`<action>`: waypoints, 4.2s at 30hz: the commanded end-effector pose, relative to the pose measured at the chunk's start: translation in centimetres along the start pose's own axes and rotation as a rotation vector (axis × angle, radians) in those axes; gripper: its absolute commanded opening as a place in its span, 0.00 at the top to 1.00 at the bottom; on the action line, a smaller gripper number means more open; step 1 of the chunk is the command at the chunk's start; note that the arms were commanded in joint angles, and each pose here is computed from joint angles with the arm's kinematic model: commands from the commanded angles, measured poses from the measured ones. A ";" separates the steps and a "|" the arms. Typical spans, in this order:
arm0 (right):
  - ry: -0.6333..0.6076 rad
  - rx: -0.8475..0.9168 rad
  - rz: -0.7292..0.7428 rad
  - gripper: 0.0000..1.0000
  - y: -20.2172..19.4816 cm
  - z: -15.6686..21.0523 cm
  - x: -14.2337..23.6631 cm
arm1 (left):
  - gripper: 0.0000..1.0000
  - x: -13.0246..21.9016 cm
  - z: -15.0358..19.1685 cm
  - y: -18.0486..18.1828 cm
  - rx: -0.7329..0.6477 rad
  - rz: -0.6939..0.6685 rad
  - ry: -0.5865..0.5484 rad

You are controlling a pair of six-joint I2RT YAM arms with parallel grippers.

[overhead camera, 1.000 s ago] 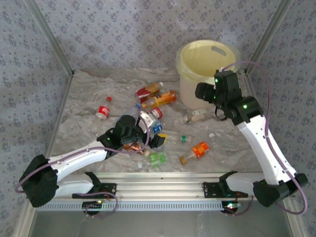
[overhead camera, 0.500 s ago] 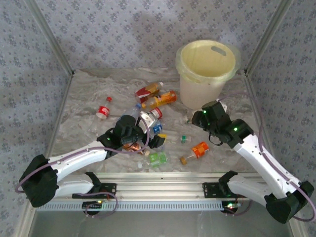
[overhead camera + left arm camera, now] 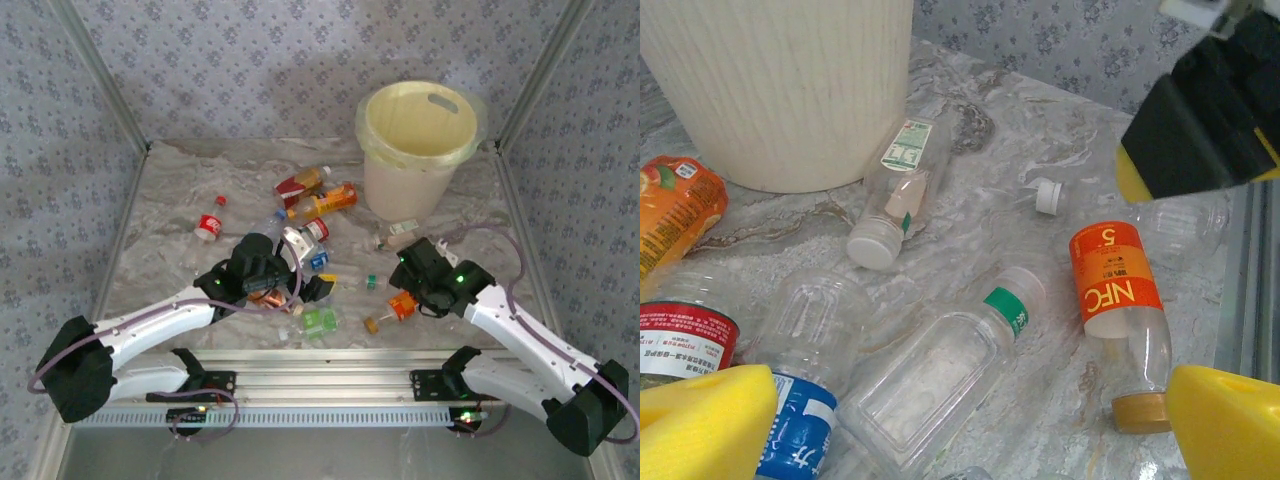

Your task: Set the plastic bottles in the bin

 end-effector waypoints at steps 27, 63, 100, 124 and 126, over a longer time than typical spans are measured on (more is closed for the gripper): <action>0.006 -0.252 -0.056 0.19 -1.6 3.9 -6.5 | 0.00 -0.3 -0.9 -0.1 0.005 -0.003 -0.014; -0.063 -0.259 -0.042 0.30 -2.0 2.3 -9.9 | 0.00 -0.1 -1.0 -0.3 0.005 0.007 -0.014; -0.371 0.076 -0.083 0.44 2.6 -5.4 -1.6 | 0.00 0.9 -2.3 -2.4 0.034 0.163 -0.143; -0.799 0.568 -0.220 0.41 15.3 -15.1 13.6 | 0.00 2.0 -2.2 -1.8 0.031 0.092 -0.208; -0.828 0.576 -0.223 0.41 16.2 -15.9 14.5 | 0.00 2.0 -2.1 -1.6 0.034 0.078 -0.205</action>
Point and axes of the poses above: each hand's point on the last joint's axis, 136 mm out from that joint toward the fingers, its own x axis back along the fingers, its own y axis along the line the jaws close on, z = x × y, the point moved 5 cm from there along x, back along the fingers, and after that the axes turned 2 degrees about -x, right-handed, at the moved point
